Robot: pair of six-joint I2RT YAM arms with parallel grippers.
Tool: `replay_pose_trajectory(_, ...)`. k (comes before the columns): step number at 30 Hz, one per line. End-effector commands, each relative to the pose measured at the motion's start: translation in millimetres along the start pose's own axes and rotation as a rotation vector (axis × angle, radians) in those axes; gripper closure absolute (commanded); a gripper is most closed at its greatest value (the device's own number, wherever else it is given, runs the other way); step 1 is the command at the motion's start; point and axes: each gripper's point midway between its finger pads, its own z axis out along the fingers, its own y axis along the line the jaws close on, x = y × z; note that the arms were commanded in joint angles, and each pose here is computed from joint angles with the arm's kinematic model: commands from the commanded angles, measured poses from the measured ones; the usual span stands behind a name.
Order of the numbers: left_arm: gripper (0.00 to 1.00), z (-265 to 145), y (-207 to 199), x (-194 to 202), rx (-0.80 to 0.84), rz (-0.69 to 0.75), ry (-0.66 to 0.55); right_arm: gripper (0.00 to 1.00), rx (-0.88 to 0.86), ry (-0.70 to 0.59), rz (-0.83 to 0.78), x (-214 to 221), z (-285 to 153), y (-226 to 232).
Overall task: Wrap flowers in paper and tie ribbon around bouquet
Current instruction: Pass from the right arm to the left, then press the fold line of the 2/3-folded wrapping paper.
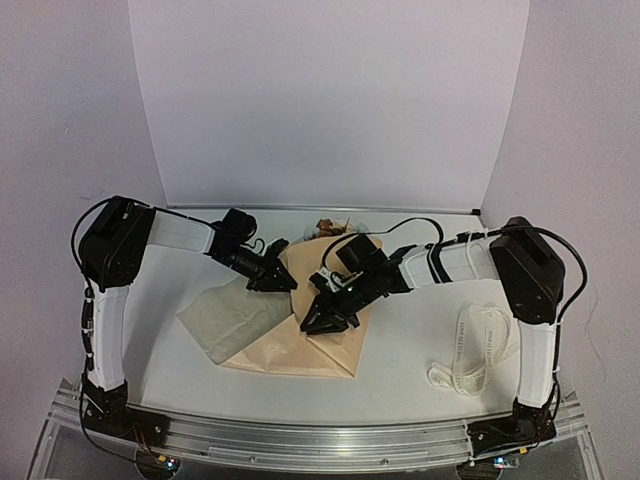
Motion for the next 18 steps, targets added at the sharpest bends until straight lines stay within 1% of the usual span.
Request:
replay_pose_trajectory(1, 0.95, -5.3, -10.0, -14.1, 0.018, 0.047, -0.049, 0.72, -0.027, -0.012, 0.004, -3.1, -6.6, 7.2)
replay_pose_trajectory(2, 0.98, -5.9, -10.4, -14.3, 0.015, 0.049, -0.055, 0.68, -0.030, -0.015, 0.005, -3.2, -8.4, 9.3)
replay_pose_trajectory(4, 1.00, -7.4, -9.4, -14.9, 0.004, 0.047, -0.070, 0.60, -0.033, -0.026, 0.007, -2.6, -13.7, 13.4)
replay_pose_trajectory(7, 1.00, -9.6, -8.2, -14.5, -0.018, 0.047, -0.091, 0.55, -0.016, -0.055, 0.009, 2.7, -24.7, 14.4)
replay_pose_trajectory(13, 1.00, -16.4, -3.6, -11.7, -0.083, 0.035, -0.141, 0.56, 0.055, -0.088, 0.086, 26.6, -38.2, -10.6)
replay_pose_trajectory(18, 1.00, -16.1, -2.5, -6.2, -0.124, 0.038, -0.163, 0.57, 0.072, -0.115, 0.139, 36.9, -38.1, -28.3)
